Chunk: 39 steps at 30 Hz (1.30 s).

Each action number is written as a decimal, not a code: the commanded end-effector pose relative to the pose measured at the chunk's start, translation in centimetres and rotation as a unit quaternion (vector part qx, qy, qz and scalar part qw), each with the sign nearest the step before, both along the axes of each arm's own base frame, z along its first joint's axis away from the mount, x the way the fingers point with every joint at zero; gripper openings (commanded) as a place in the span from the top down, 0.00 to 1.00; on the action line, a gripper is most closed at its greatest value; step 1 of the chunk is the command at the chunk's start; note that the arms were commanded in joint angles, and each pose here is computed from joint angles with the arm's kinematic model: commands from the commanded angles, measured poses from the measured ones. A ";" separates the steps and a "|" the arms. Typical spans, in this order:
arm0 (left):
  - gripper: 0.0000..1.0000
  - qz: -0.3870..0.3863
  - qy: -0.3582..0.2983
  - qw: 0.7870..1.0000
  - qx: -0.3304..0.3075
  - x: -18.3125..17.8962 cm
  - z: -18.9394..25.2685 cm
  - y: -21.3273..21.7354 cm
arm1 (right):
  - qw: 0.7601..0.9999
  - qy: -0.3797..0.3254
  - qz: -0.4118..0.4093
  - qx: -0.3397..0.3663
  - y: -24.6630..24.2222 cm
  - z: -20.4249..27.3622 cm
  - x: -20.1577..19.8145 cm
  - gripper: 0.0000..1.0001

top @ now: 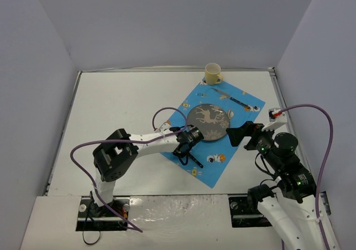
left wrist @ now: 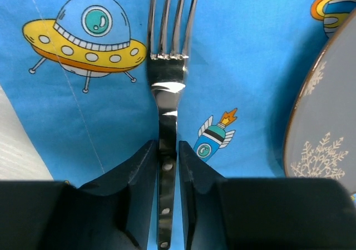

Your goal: Set the dinner table for one person

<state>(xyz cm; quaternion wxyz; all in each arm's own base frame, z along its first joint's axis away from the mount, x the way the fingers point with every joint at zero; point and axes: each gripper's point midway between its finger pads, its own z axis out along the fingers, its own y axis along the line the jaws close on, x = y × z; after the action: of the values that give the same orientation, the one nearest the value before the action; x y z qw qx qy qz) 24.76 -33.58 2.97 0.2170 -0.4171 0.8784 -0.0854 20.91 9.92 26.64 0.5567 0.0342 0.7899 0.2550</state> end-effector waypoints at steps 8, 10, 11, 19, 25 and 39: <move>0.30 -0.005 -0.022 1.000 -0.022 1.0 3.2 -0.7 | 0.999 -0.042 -0.007 -0.006 -0.4 2.1 0.2 0.00; 0.25 -0.008 -0.029 0.999 -0.028 1.1 4.2 -0.7 | 0.999 -0.047 -0.012 -0.009 -0.7 2.5 0.2 0.00; 0.24 -0.010 -0.037 0.999 -0.034 1.2 5.0 -0.8 | 0.999 -0.051 -0.015 -0.010 -0.8 2.8 0.2 0.00; 0.08 -0.115 -0.122 0.986 -0.015 2.0 12.4 0.3 | 0.989 -0.109 -0.084 -0.049 -4.1 5.8 -0.2 0.00; 0.03 -0.216 -0.221 0.948 0.080 2.5 19.4 5.2 | 0.973 -0.149 -0.155 -0.081 -7.4 8.5 -1.0 0.00; 0.03 -0.259 -0.361 0.850 0.284 -1.2 29.6 24.7 | 0.930 -0.168 -0.277 -0.172 -13.3 10.2 -2.6 0.00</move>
<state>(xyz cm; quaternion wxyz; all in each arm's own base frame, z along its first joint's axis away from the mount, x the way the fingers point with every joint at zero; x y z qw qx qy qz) 24.02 -12.85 32.70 0.5723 -0.1024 0.8050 -0.1179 18.56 -1.34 35.33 0.7047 0.1124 0.7004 0.0146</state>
